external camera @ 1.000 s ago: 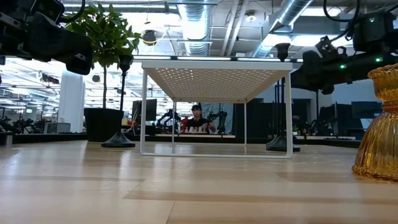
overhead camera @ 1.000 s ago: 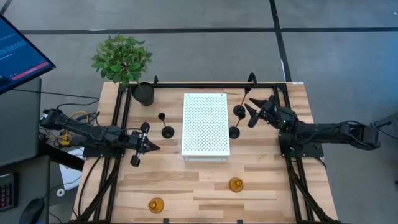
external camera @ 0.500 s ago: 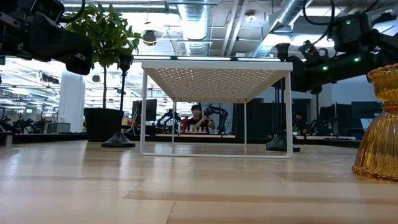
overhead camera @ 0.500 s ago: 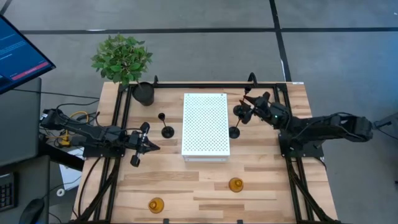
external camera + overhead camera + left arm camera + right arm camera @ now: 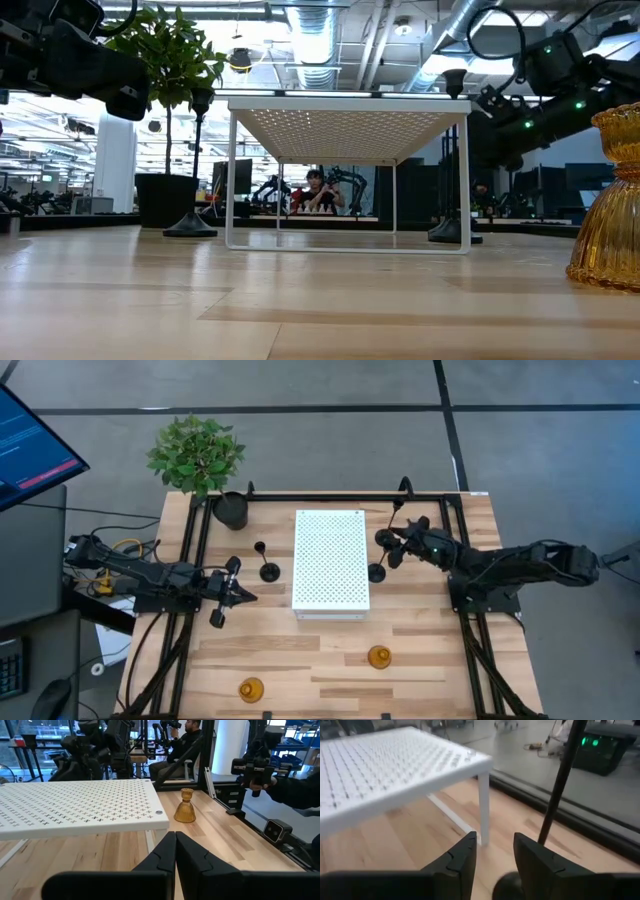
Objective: Pick & Place candle stick holders
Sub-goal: Put the top black candle holder on the shelf
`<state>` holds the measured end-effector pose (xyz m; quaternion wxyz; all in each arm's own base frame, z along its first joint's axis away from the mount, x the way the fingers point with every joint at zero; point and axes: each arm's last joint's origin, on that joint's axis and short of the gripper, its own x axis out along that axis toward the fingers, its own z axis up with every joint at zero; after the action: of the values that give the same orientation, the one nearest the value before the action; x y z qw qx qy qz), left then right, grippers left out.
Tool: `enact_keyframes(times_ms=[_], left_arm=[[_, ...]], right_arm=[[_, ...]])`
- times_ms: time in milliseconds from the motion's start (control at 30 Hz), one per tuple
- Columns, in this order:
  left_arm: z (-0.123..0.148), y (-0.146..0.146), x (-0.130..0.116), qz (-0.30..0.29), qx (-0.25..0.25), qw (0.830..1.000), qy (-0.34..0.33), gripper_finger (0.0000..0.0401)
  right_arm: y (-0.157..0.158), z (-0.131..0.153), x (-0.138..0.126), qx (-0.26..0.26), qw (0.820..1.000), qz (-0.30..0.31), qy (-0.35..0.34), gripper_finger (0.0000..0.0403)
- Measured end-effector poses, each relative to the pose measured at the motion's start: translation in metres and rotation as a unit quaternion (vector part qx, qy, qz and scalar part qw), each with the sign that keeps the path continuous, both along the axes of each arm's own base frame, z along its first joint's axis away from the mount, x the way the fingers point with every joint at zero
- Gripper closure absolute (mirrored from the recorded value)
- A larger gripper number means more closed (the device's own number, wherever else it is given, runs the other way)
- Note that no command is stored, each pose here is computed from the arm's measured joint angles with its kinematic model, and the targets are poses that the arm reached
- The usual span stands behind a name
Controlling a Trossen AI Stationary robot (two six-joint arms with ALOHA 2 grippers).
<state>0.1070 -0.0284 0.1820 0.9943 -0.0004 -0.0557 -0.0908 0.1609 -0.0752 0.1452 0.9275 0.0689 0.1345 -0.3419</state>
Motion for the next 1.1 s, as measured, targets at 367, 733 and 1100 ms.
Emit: enact_keyframes(times_ms=[367,733,1100], left_arm=[[0.0,0.0,0.0,0.0,0.0,1.0,0.0,0.0392],[0.0,0.0,0.0,0.0,0.0,1.0,0.0,0.0392],[0.0,0.0,0.0,0.0,0.0,1.0,0.0,0.0392]], right_arm=[[-0.002,-0.001,-0.003,-0.024,0.998,-0.06,0.024,0.0295],[-0.01,0.014,-0.003,-0.085,0.992,-0.092,-0.024,0.0295],[-0.018,0.02,-0.006,-0.093,0.99,-0.091,-0.056,0.03]])
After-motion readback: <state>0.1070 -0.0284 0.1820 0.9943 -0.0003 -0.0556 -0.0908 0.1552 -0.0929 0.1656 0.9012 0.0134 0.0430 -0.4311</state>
